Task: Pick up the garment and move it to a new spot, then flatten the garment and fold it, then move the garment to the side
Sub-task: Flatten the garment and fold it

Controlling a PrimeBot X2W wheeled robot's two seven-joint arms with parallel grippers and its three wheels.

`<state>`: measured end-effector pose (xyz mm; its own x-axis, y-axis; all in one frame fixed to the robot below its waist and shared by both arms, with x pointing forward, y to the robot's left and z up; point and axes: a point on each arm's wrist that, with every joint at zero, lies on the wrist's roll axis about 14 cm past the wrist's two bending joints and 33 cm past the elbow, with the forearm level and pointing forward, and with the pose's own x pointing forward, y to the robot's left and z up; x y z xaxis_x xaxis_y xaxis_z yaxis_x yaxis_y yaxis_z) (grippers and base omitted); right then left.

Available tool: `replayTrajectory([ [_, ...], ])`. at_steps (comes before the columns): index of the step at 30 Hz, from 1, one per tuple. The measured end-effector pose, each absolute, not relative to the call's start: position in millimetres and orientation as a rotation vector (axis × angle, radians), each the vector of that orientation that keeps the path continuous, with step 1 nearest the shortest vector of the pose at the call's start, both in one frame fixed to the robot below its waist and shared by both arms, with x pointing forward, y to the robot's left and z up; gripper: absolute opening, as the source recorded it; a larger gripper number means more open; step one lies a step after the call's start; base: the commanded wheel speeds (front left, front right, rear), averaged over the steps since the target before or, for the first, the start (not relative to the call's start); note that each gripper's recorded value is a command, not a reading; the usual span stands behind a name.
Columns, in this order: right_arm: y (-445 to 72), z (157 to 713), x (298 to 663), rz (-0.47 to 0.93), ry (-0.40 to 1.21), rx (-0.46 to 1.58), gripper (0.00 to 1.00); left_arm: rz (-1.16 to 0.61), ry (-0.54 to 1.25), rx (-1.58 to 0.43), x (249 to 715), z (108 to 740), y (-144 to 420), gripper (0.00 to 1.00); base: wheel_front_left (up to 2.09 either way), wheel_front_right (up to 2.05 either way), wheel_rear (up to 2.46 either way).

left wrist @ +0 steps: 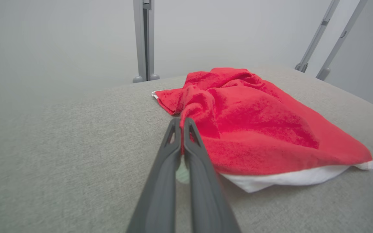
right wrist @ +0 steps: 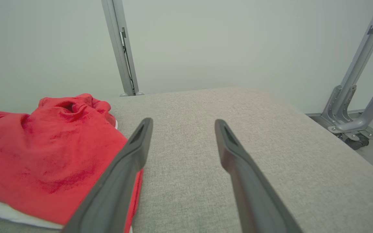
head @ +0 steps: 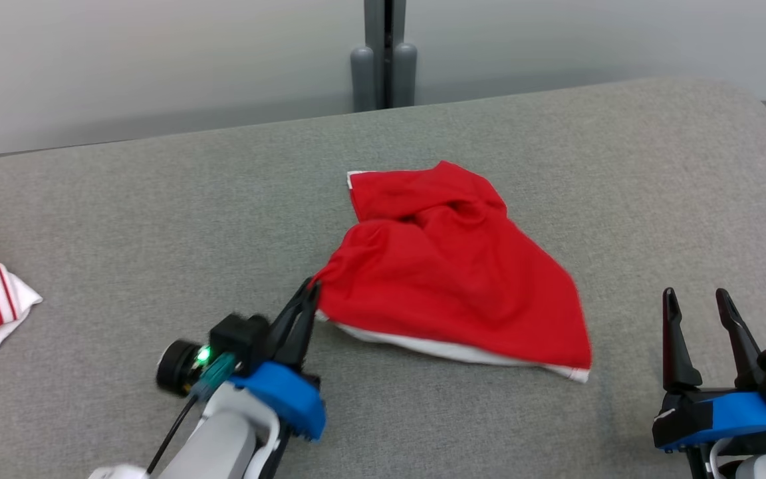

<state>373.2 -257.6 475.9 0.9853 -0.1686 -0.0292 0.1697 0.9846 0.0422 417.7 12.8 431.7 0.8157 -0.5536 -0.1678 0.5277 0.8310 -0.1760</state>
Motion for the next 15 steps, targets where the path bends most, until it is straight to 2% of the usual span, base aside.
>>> replayTrajectory([
  [3,-253,478,374,-0.157,0.016,0.051,1.00,-0.503,0.210,-0.108,404,429,42,0.00,0.00,0.00,0.00],
  [7,-249,476,375,-0.148,0.020,0.059,1.00,-0.445,0.298,-0.020,380,408,74,0.00,0.00,0.00,0.00],
  [15,-250,469,377,-0.149,0.039,0.062,1.00,-0.463,0.386,-0.022,384,398,67,0.00,0.00,0.00,0.00],
])
